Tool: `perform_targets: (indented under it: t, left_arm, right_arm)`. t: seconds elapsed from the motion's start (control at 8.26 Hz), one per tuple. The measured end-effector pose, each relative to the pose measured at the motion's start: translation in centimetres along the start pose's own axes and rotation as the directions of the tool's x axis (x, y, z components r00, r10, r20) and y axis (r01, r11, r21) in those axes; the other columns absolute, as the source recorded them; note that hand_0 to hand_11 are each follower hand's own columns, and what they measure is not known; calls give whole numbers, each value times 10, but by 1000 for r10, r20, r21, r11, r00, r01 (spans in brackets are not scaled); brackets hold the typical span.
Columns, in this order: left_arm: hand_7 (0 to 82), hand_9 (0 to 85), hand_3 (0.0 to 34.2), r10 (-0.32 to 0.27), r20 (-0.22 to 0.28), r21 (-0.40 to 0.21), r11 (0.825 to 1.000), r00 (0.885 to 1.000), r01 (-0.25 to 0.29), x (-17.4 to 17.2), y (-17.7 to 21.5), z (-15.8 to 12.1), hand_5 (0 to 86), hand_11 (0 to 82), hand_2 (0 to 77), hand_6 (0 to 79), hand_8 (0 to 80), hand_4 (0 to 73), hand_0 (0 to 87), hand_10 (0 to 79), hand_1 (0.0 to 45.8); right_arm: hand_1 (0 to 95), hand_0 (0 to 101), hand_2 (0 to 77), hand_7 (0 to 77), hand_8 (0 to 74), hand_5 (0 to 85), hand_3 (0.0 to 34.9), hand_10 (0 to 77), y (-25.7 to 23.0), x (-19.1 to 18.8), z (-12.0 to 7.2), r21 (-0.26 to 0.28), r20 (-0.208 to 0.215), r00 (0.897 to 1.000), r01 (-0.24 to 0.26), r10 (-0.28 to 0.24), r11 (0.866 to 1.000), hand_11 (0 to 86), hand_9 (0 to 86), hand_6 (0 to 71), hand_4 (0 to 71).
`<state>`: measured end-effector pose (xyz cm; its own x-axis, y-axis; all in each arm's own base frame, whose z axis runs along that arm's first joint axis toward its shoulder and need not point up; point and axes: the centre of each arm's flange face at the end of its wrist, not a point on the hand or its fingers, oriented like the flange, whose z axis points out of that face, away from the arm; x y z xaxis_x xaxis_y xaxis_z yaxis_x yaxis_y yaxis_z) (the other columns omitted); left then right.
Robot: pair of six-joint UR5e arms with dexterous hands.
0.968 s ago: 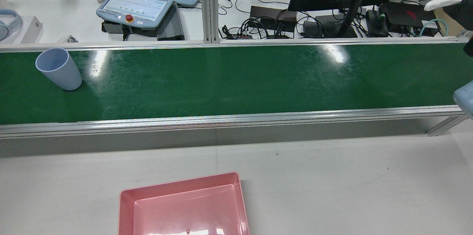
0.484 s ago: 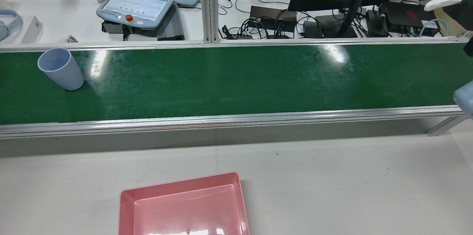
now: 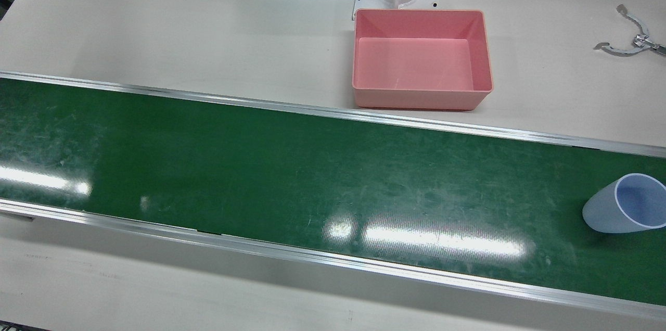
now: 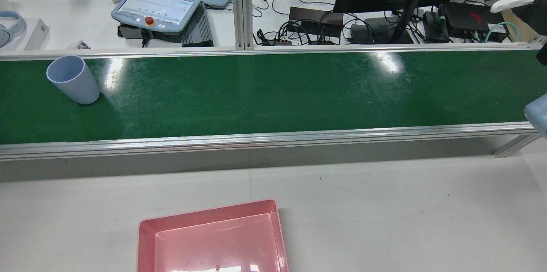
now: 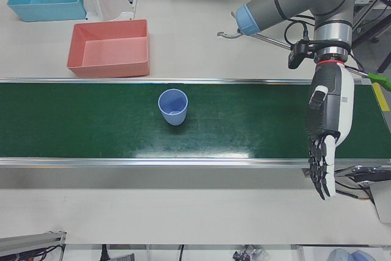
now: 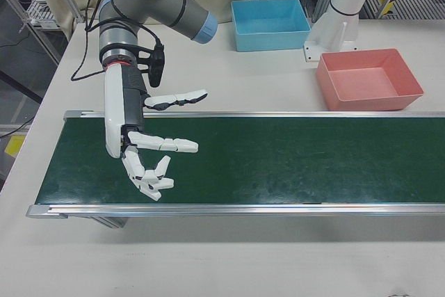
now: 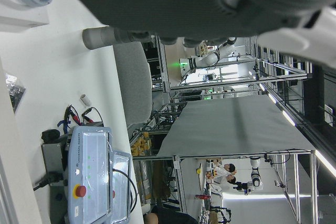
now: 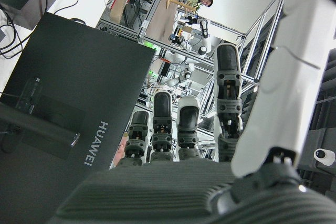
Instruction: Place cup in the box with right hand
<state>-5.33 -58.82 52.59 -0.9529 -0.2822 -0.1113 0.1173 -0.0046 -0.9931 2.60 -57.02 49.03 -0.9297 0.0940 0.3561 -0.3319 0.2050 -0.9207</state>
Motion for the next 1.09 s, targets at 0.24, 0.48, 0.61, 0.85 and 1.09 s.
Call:
perform_targets:
  t: [0.24, 0.48, 0.61, 0.85, 1.09]
  left_arm:
    - [0, 5, 0, 0, 0, 0, 1000, 1000, 0, 0, 0, 0, 0, 0, 5, 0, 0, 0, 0, 0, 5]
    - [0, 5, 0, 0, -1, 0, 1000, 1000, 0, 0, 0, 0, 0, 0, 5, 0, 0, 0, 0, 0, 5]
    - [0, 5, 0, 0, 0, 0, 1000, 1000, 0, 0, 0, 0, 0, 0, 5, 0, 0, 0, 0, 0, 5]
    - [0, 0, 0, 0, 0, 0, 1000, 1000, 0, 0, 0, 0, 0, 0, 5, 0, 0, 0, 0, 0, 5]
    - [0, 5, 0, 0, 0, 0, 1000, 1000, 0, 0, 0, 0, 0, 0, 5, 0, 0, 0, 0, 0, 5]
  right_arm:
    - [104, 563, 5, 698, 175, 60, 0, 125, 0, 0, 0, 0, 0, 1000, 0, 0, 1000, 207, 382, 202, 496]
    - [109, 563, 5, 698, 175, 60, 0, 125, 0, 0, 0, 0, 0, 1000, 0, 0, 1000, 207, 382, 202, 496]
    - [109, 563, 5, 698, 175, 60, 0, 125, 0, 0, 0, 0, 0, 1000, 0, 0, 1000, 207, 382, 202, 496]
    - [104, 563, 5, 698, 175, 60, 0, 125, 1, 0, -1, -2, 0, 1000, 0, 0, 1000, 202, 382, 202, 496]
    - [104, 563, 5, 698, 158, 60, 0, 120, 2, 0, -1, -5, 1, 1000, 0, 0, 1000, 180, 344, 191, 491]
